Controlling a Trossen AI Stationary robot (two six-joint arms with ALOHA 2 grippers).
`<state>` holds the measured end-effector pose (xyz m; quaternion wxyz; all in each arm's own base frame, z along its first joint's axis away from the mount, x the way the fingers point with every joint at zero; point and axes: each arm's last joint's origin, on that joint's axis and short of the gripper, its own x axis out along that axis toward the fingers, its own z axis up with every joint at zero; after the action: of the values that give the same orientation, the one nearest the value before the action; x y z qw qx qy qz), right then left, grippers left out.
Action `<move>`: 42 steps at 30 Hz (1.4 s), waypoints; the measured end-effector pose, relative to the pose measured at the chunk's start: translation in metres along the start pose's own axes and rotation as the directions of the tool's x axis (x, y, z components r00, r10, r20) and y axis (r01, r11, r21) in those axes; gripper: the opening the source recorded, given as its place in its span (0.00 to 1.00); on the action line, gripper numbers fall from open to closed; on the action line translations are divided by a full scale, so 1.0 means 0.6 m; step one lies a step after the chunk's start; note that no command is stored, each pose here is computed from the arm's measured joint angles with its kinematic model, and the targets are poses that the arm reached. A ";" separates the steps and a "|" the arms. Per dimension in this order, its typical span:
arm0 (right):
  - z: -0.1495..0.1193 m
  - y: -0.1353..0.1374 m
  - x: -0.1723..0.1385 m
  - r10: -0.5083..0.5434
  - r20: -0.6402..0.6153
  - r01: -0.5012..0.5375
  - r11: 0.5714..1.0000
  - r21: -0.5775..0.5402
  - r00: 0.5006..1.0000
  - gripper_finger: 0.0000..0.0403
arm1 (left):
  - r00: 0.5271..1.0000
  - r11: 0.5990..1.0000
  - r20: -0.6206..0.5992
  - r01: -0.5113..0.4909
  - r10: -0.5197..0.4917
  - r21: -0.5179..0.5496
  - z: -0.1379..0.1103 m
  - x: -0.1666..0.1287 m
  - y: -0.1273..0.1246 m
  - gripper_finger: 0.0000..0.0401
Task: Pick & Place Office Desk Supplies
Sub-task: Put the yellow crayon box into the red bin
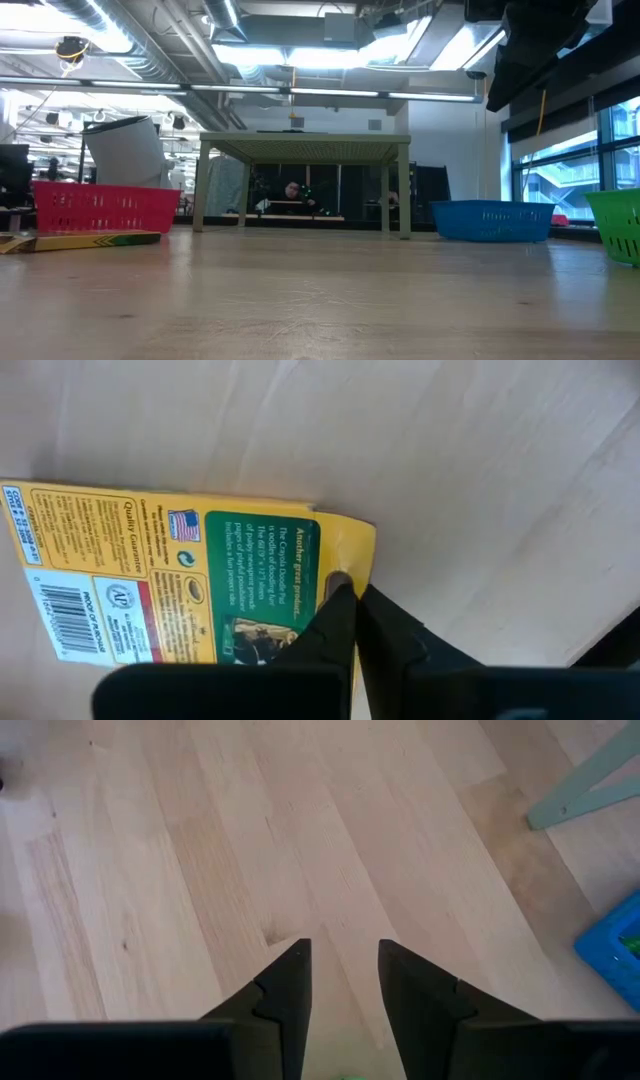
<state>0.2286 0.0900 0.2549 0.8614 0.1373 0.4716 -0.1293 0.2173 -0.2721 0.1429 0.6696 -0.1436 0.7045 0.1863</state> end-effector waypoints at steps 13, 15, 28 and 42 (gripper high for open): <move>0.000 0.000 0.000 0.000 0.001 0.000 1.000 0.000 1.000 0.29 | 0.982 0.999 0.185 0.030 -0.026 -0.020 0.008 -0.059 0.025 0.01; 0.000 0.000 0.000 0.001 0.002 -0.001 1.000 0.001 1.000 0.29 | 0.961 0.999 0.275 0.033 -0.025 -0.023 0.011 -0.070 0.029 0.01; 0.002 0.002 0.000 0.011 0.013 -0.011 1.000 0.005 1.000 0.29 | 0.646 0.998 0.761 0.013 -0.057 0.063 0.051 -0.168 0.061 0.01; 0.004 0.003 0.000 0.019 0.021 -0.020 1.000 0.009 1.000 0.29 | 0.230 0.989 0.972 -0.149 0.040 -0.005 0.102 -0.249 0.060 0.01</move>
<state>0.2310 0.0909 0.2562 0.8669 0.1445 0.4605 -0.1245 0.2646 -0.2191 0.2926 0.9545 0.0748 0.1548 0.2437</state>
